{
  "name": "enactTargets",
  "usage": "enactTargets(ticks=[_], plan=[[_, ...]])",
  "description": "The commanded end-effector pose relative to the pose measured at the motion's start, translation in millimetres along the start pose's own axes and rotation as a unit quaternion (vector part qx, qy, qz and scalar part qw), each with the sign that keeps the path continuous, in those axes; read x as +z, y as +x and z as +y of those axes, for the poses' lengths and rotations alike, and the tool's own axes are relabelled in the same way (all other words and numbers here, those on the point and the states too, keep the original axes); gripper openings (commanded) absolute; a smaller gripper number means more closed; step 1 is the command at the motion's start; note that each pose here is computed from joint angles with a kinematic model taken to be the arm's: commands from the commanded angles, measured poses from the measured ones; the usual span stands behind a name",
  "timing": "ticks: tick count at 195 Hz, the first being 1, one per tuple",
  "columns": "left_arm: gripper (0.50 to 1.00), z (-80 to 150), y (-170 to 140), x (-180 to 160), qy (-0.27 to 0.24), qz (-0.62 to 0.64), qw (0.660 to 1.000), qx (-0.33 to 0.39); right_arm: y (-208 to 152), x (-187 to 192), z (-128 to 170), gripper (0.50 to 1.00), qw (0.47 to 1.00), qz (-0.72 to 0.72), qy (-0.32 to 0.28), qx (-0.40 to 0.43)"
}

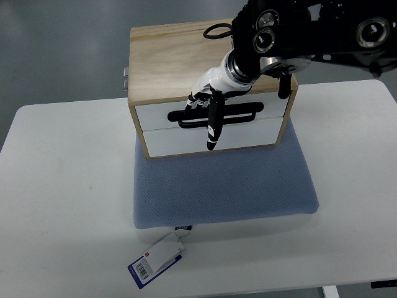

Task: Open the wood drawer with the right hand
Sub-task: 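Hook the right hand fingers around the upper drawer's black handle, then pull the upper white drawer toward the robot with the right hand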

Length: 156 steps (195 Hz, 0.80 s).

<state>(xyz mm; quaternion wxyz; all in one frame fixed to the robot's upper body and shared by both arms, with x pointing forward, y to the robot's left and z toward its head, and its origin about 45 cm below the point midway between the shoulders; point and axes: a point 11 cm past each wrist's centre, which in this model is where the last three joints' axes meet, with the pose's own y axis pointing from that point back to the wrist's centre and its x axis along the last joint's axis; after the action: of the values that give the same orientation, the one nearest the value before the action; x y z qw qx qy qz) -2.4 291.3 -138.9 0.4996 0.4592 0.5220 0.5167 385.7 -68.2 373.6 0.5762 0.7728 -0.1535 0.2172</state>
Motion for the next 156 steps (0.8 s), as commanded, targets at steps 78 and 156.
enactTargets(ticks=[78,156], plan=[[1.000,0.0,0.5,0.0,0.000,0.000,1.000,0.001,-4.9,23.9,-17.5,0.944,1.000,-0.006,-0.029,-0.008],[1.000,0.0,1.2,0.0,0.000,0.000,1.000,0.002,-10.7,34.7,-26.9,0.944,0.999,-0.009,-0.036,-0.022]])
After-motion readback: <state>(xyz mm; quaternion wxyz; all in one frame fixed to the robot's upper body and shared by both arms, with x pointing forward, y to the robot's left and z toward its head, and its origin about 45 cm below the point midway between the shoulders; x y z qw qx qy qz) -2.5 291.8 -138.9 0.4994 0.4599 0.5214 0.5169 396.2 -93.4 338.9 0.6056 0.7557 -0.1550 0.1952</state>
